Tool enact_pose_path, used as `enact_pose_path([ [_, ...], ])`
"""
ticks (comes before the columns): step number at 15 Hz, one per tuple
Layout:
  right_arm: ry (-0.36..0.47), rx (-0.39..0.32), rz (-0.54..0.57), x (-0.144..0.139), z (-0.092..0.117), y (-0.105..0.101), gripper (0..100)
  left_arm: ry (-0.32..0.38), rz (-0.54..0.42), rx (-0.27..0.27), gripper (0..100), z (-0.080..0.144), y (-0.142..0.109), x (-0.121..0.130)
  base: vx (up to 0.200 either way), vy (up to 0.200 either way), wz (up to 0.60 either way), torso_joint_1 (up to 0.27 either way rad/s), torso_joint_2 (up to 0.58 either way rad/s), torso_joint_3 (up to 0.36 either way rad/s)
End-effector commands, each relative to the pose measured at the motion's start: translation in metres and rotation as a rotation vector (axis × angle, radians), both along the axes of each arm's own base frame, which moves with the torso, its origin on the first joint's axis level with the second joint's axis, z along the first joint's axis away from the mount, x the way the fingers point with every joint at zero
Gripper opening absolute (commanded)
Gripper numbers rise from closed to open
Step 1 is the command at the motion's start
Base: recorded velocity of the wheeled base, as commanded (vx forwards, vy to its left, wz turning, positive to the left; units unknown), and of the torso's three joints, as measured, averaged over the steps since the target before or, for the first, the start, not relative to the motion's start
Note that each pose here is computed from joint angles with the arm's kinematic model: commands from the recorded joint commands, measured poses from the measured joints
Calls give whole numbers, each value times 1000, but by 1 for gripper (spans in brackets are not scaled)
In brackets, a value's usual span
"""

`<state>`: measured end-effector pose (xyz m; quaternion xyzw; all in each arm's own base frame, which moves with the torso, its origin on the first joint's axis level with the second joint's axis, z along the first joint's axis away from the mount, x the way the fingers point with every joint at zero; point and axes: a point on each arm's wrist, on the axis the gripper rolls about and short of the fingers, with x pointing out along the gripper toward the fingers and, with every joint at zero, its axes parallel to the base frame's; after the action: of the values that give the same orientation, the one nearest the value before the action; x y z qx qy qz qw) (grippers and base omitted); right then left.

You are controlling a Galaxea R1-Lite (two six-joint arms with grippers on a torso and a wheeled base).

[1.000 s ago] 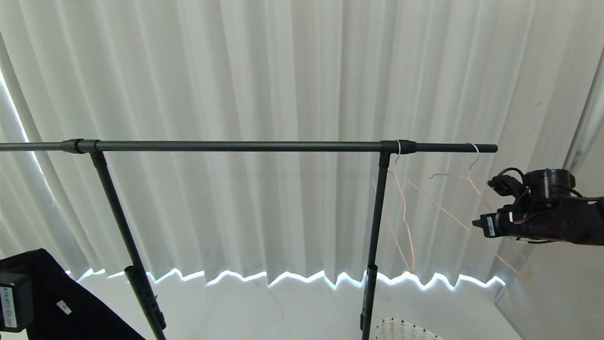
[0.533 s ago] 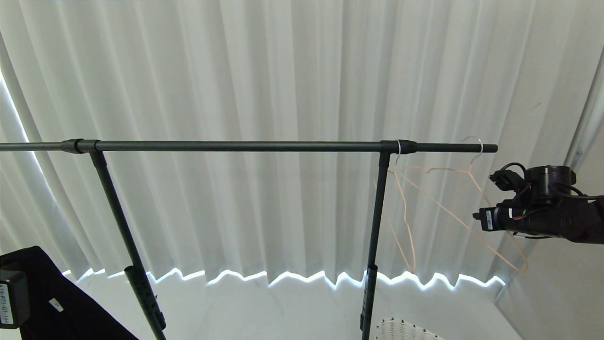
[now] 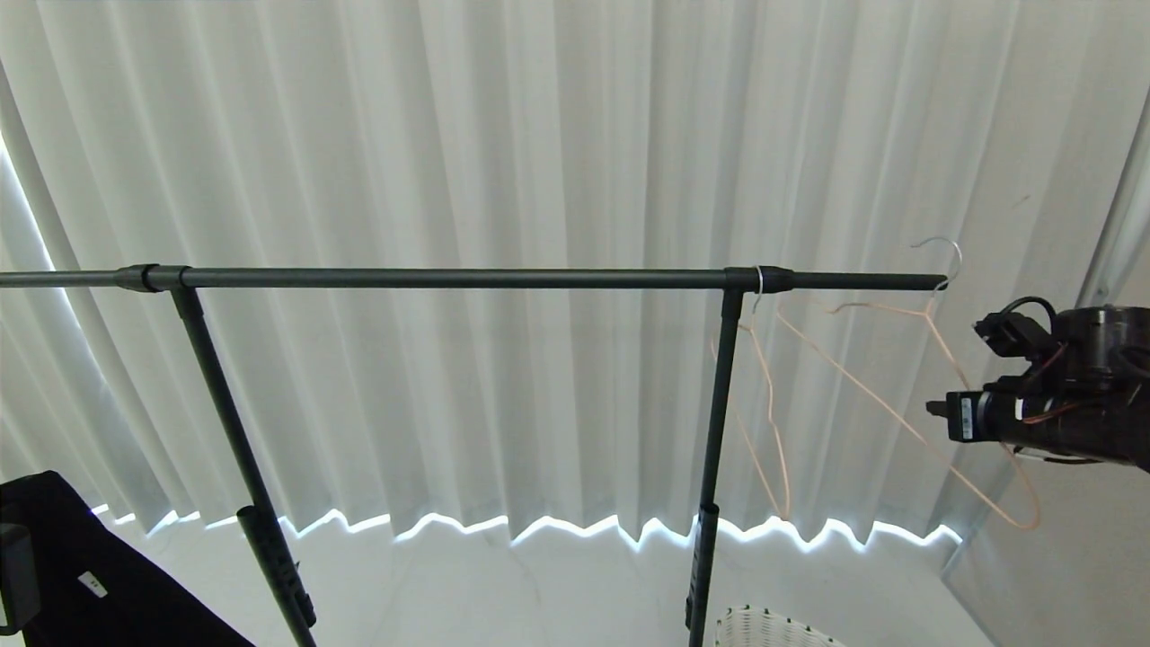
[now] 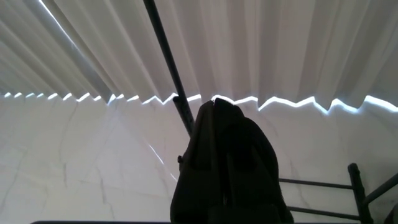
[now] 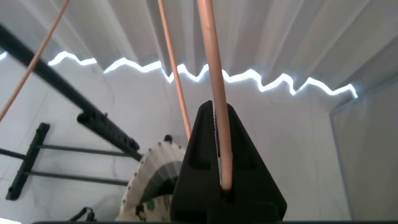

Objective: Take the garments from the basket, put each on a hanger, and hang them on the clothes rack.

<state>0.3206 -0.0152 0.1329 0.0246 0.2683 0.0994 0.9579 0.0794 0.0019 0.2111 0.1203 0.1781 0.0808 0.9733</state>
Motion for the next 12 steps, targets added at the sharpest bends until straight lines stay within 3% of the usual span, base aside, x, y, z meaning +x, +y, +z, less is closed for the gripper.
enact_pose_path([
  [1, -16, -32, -31, -49, 13, 5, 0, -5, 6, 7, 0, 1, 1, -1, 0, 0, 0, 0, 0, 0],
  [5, -12, -111, -143, -113, 11, 7, 0, 20, 21, 11, 0, -5, 2, 0, 0, 0, 0, 0, 0, 0],
  [6, -17, -164, -181, -127, 10, 6, 0, 26, 16, 22, 0, -6, 2, 0, 0, 0, 0, 0, 0, 0],
  [8, -31, -250, -275, -145, 11, 4, 0, 54, 0, 58, 0, -13, 2, -2, 0, 0, 0, 0, 0, 0],
  [10, -61, -282, -315, -154, 19, 4, 0, 65, -2, 63, 0, -15, 2, 0, 0, 0, 0, 0, 0, 0],
  [12, -74, -320, -305, -166, 26, 4, 0, 70, -1, 61, 0, -17, 2, -1, -200, 0, 0, 2, 0, 5],
])
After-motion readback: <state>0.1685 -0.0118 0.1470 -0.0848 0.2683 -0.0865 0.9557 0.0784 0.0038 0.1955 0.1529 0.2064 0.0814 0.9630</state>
